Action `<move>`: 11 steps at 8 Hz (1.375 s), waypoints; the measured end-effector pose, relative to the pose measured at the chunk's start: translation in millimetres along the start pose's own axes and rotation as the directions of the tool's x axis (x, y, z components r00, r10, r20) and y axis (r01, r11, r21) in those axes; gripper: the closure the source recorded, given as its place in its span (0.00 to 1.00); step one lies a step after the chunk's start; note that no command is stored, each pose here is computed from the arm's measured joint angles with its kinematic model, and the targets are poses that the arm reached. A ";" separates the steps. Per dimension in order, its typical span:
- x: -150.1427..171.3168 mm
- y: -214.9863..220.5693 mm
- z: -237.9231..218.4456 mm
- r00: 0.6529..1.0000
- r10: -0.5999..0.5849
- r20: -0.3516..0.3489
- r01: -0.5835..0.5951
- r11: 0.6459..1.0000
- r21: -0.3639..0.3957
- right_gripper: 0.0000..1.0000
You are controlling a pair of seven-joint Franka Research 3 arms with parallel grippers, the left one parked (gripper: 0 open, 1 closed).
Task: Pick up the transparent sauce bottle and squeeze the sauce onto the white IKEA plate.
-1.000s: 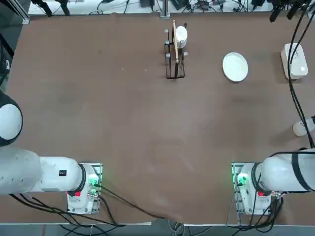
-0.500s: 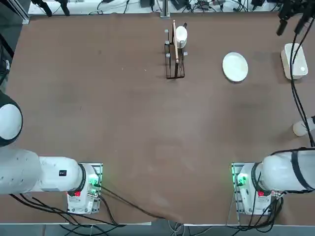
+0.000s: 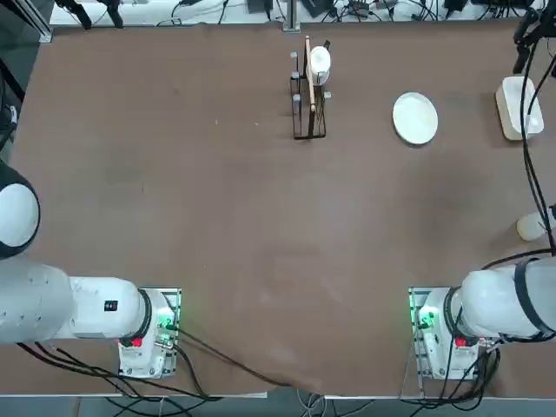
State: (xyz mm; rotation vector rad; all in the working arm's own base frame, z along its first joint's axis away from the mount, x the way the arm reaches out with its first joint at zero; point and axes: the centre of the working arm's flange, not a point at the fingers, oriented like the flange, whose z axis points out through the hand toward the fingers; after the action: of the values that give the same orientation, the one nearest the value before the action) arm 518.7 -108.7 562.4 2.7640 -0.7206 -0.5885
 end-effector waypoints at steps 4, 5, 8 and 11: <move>20.7 -54.3 54.5 0.850 0.510 -0.133 -0.527 0.825 -0.205 0.00; 24.7 -75.2 79.5 0.770 0.605 -0.202 -0.638 0.737 -0.225 0.00; 27.4 -119.2 177.2 0.471 0.738 -0.484 -0.882 0.410 -0.234 0.00; 28.7 -113.8 278.0 0.141 0.675 -0.724 -0.990 0.098 -0.101 0.00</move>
State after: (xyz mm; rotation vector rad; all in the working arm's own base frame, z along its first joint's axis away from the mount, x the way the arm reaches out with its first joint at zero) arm 468.8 -57.6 269.2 1.2428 -1.5321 0.2413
